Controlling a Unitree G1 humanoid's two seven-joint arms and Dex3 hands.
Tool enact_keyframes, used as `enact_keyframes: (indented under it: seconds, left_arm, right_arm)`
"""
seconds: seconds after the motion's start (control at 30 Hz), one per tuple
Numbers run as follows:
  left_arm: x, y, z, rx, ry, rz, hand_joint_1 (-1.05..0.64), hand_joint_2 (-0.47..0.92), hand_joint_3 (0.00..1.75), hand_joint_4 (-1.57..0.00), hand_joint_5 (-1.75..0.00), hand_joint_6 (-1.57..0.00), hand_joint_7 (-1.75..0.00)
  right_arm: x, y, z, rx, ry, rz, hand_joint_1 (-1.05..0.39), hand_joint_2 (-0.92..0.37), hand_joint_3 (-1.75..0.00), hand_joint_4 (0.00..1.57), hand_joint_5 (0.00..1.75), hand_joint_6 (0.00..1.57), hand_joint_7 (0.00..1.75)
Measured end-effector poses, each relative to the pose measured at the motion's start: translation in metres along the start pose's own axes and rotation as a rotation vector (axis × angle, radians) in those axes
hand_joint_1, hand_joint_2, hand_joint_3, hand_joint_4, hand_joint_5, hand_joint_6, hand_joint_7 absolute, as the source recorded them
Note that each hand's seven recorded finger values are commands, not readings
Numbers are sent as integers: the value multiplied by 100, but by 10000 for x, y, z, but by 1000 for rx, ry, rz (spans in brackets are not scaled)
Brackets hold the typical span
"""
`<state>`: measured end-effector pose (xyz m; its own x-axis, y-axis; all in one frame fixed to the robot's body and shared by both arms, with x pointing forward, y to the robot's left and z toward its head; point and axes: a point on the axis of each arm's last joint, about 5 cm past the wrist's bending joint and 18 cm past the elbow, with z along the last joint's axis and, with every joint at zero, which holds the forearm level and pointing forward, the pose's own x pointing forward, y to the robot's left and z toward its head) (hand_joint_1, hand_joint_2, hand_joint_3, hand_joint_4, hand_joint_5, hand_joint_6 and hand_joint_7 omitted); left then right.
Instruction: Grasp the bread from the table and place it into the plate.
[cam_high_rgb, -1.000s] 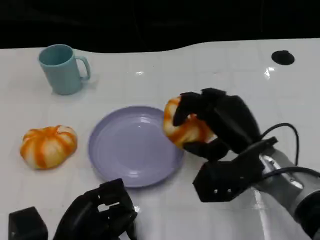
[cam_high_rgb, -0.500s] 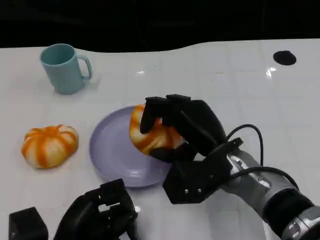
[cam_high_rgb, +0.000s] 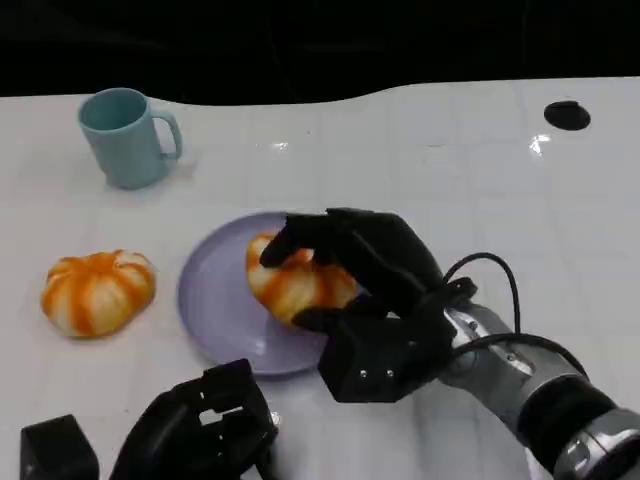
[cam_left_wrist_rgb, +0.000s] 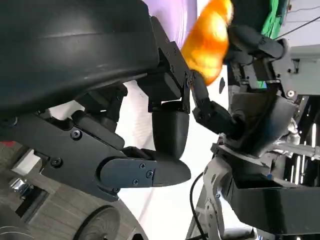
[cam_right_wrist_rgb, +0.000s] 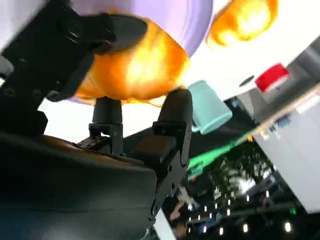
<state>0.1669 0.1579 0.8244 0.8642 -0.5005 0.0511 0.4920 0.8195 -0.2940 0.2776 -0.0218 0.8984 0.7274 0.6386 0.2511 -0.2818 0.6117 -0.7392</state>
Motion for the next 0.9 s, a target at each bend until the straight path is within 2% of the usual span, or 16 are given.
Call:
enact_keyframes:
  seconds: [0.03, 0.07, 0.17, 0.3, 0.47, 0.67, 0.77, 0.9]
  left_arm:
    - [0, 0, 0, 0, 0, 0, -60, 75, 53, -77, -175, -74, -144]
    - [0, 0, 0, 0, 0, 0, -59, 75, 53, -78, -175, -74, -145]
    - [1, -1, 0, 0, 0, -1, -60, 75, 53, -78, -175, -74, -145]
    - [1, -1, 0, 0, 0, -1, -60, 74, 54, -78, -175, -74, -145]
    - [4, -4, 7, 3, -2, -2, -59, 74, 54, -78, -175, -74, -145]
    - [5, -5, 7, 1, -2, -2, -59, 73, 55, -78, -175, -74, -145]
    - [4, -4, 7, 0, -3, -2, -59, 73, 56, -79, -175, -74, -145]
    - [5, -4, 7, 0, -3, -2, -60, 72, 56, -78, -175, -74, -145]
  right_arm:
    - [-1, -2, -3, -3, 3, 16, -34, -83, -25, 46, 49, 63, 6]
    - [-1, -4, -4, -4, 3, 26, -42, -88, -19, 33, 43, 51, 2]
    - [5, -31, -7, -11, 2, 72, -50, -92, -14, 19, 39, 40, 0]
    - [20, -68, 0, -22, 2, 126, -53, -92, -11, 13, 43, 38, 0]
    - [46, -116, 34, -18, -18, 134, -54, -92, -11, 7, 55, 36, 1]
    - [1, -140, 40, 31, -21, 96, -53, -92, -15, 7, 69, 39, 2]
    - [-54, -162, 33, 102, -2, 70, -51, -92, -20, 12, 72, 41, 3]
    - [-144, -217, 5, 160, 28, 55, -49, -92, -17, 20, 75, 45, 5]
